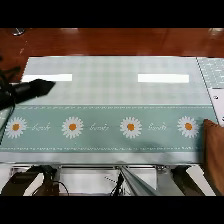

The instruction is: Fold the shirts.

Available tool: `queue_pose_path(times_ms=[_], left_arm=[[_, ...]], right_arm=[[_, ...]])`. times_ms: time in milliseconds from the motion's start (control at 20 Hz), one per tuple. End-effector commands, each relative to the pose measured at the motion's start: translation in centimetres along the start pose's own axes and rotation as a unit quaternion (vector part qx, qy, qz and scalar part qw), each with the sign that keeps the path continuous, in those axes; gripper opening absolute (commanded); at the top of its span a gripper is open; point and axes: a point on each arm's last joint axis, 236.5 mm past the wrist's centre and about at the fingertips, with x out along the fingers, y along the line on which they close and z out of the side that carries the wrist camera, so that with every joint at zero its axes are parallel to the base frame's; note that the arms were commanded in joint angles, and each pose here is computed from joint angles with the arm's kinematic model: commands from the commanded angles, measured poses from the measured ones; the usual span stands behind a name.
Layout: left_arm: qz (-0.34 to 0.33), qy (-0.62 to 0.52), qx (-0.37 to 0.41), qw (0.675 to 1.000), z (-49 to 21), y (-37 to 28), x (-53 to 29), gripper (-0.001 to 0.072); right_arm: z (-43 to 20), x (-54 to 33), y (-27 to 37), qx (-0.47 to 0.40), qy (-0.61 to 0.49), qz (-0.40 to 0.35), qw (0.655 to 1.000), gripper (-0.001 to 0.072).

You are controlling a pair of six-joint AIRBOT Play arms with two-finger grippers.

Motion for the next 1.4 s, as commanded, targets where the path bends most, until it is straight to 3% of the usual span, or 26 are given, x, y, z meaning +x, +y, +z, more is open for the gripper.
queue_pose_path(times_ms=[0,150,250,400,500,650,1350], left_arm=[[-0.027,-0.028,0.057,0.998,8.1,-3.6,0.7,0.0026],[-0.084,0.018,0.136,0.987,10.2,-9.3,3.1,0.0024],[-0.083,0.085,0.162,0.98,7.3,-9.7,5.5,0.0025],[0.005,0.183,0.112,0.977,0.8,-2.6,8.5,0.0025],[0.049,0.244,0.093,0.964,-4.2,2.2,9.3,0.0025],[0.078,0.271,0.032,0.959,-7.4,5.1,9.4,0.0026],[0.077,0.276,0.032,0.958,-7.6,5.1,9.3,0.0026]], right_arm=[[2.4,-1.3,17.0,-0.113,-0.049,0.27,0.955,0.0027],[-4.7,0.0,28.8,-0.326,-0.061,0.318,0.888,0.0027],[-11.5,4.5,31.7,-0.471,-0.05,0.243,0.847,0.0027],[-15.7,12.3,30.4,-0.575,-0.062,0.07,0.813,0.0027],[-16.9,16.4,29.0,-0.575,-0.049,0.009,0.817,0.0027],[-18.6,20.1,27.3,-0.549,0.003,-0.023,0.835,0.0027],[-19.1,20.4,26.6,-0.544,0.02,-0.031,0.838,0.0027]])
